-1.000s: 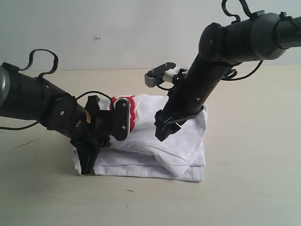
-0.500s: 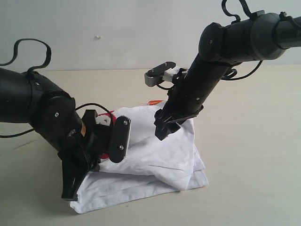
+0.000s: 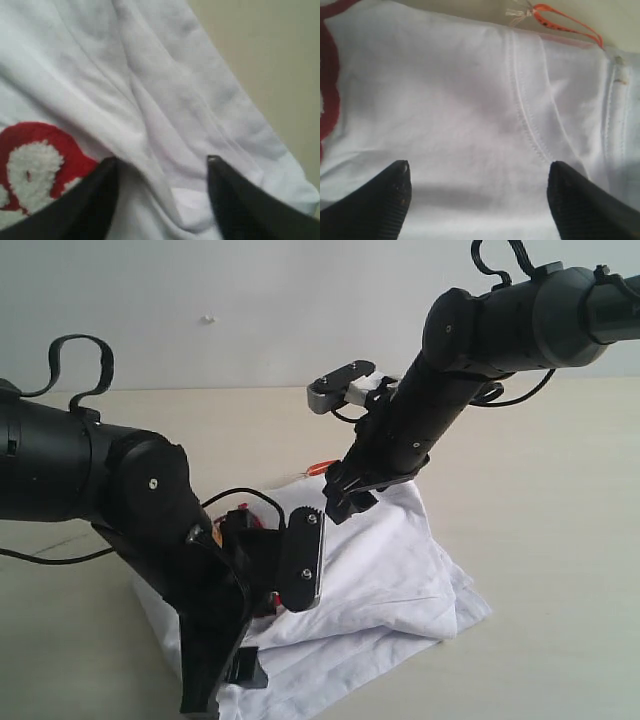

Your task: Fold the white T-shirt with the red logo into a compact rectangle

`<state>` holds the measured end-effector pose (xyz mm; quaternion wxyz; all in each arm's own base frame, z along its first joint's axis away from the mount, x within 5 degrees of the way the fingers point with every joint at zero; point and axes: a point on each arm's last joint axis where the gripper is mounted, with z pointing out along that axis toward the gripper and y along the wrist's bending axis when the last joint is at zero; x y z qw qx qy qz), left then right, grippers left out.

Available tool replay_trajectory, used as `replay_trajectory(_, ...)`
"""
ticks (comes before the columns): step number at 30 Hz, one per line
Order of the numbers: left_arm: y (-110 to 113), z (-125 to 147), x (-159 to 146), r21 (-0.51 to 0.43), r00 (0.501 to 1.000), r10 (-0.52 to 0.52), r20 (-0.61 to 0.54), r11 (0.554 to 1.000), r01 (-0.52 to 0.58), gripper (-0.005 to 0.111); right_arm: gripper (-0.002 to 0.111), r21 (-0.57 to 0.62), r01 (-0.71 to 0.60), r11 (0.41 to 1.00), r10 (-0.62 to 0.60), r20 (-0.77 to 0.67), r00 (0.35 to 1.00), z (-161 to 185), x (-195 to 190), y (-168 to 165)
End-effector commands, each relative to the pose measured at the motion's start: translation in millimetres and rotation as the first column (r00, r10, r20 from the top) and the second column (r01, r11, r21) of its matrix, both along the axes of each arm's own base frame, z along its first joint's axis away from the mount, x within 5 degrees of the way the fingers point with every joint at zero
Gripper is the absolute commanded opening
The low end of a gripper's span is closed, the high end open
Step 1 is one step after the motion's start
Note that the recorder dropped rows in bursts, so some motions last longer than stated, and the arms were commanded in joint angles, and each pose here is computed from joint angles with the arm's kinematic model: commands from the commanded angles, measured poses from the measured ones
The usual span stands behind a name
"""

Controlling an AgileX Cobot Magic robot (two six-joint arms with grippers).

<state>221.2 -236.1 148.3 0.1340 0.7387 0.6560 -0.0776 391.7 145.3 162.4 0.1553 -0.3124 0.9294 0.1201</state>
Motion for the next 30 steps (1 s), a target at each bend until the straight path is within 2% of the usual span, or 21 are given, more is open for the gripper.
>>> replay_trajectory(1,1.1,11.8,-1.2,-0.010,0.999,-0.025,0.034,1.000,0.025,0.099,0.073,-0.002,0.002,1.000,-0.002,0.013,1.000,3.0,1.0,-0.1)
replay_trajectory(4,4.9,28.2,-2.0,-0.038,0.998,-0.017,0.057,0.999,0.019,0.105,0.073,-0.002,0.002,1.000,-0.002,0.013,1.000,3.0,1.0,-0.1)
replay_trajectory(7,12.6,42.0,18.6,-0.186,0.972,0.223,0.079,0.961,-0.205,0.105,0.073,-0.004,-0.003,1.000,0.003,-0.008,1.000,2.5,-0.9,-0.1)
replay_trajectory(8,16.5,40.8,23.8,-0.196,0.960,0.272,0.065,0.947,-0.255,0.105,0.073,-0.004,-0.006,1.000,0.006,-0.014,1.000,3.2,-1.7,-0.2)
replay_trajectory(9,27.1,31.8,32.1,-0.169,0.936,0.351,-0.003,0.923,-0.346,0.102,0.071,-0.016,-0.017,1.000,0.017,-0.015,1.000,4.6,-2.7,-1.1)
replay_trajectory(10,32.1,27.8,33.8,-0.146,0.927,0.373,-0.044,0.915,-0.376,0.099,0.068,-0.021,-0.021,1.000,0.021,-0.008,1.000,6.4,-2.8,-1.7)
replay_trajectory(11,39.4,21.1,31.8,-0.089,0.913,0.384,-0.136,0.913,-0.397,0.083,0.058,-0.036,-0.028,0.999,0.029,0.007,1.000,9.9,-2.8,-3.1)
replay_trajectory(12,41.5,21.2,32.3,-0.087,0.904,0.397,-0.158,0.906,-0.413,0.072,0.052,-0.041,-0.027,0.999,0.027,0.010,1.000,10.7,-2.9,-3.7)
replay_trajectory(13,45.1,24.2,36.3,-0.113,0.879,0.442,-0.179,0.878,-0.465,0.044,0.038,-0.037,-0.015,0.999,0.016,0.017,1.000,15.1,-3.4,-4.0)
replay_trajectory(14,45.4,26.3,37.1,-0.128,0.864,0.463,-0.198,0.862,-0.491,0.028,0.032,-0.035,-0.013,0.999,0.014,0.019,1.000,17.1,-3.8,-4.1)
replay_trajectory(15,45.5,29.3,39.5,-0.160,0.817,0.514,-0.261,0.812,-0.562,-0.001,0.018,-0.035,-0.011,0.999,0.012,0.022,1.000,19.1,-4.2,-4.3)
replay_trajectory(16,45.6,30.3,40.4,-0.166,0.785,0.542,-0.299,0.781,-0.602,0.002,0.014,-0.033,-0.011,0.999,0.012,0.026,1.000,21.3,-4.5,-4.4)
replay_trajectory(18,44.0,31.0,43.7,-0.158,0.654,0.635,-0.411,0.657,-0.737,0.003,0.004,-0.028,0.005,1.000,-0.005,0.028,1.000,25.0,-5.2,-4.7)
replay_trajectory(19,43.4,27.8,48.1,-0.117,0.512,0.708,-0.486,0.528,-0.841,0.003,0.000,-0.031,0.003,1.000,-0.003,0.029,1.000,28.5,-6.6,-5.3)
replay_trajectory(20,43.1,25.9,49.6,-0.097,0.462,0.727,-0.509,0.484,-0.869,0.003,0.000,-0.029,0.003,1.000,-0.002,0.034,0.999,31.7,-7.3,-5.5)
replay_trajectory(22,42.1,16.9,50.8,-0.043,0.390,0.750,-0.534,0.436,-0.899,0.003,0.000,-0.028,-0.001,1.000,0.002,0.037,0.999,37.0,-9.3,-6.0)
replay_trajectory(23,41.0,10.1,50.0,0.003,0.347,0.757,-0.554,0.419,-0.908,0.003,0.000,-0.029,-0.003,1.000,0.004,0.042,0.999,40.0,-10.1,-6.4)
replay_trajectory(26,39.1,-24.6,35.5,0.228,0.255,0.750,-0.611,0.475,-0.850,0.003,0.000,-0.034,-0.003,0.999,0.006,0.096,0.995,55.5,-11.9,-8.7)
replay_trajectory(30,41.8,-45.2,28.5,0.313,0.211,0.767,-0.606,0.473,-0.824,0.003,0.000,-0.034,0.018,0.999,-0.014,0.131,0.991,63.7,-11.9,-10.4)
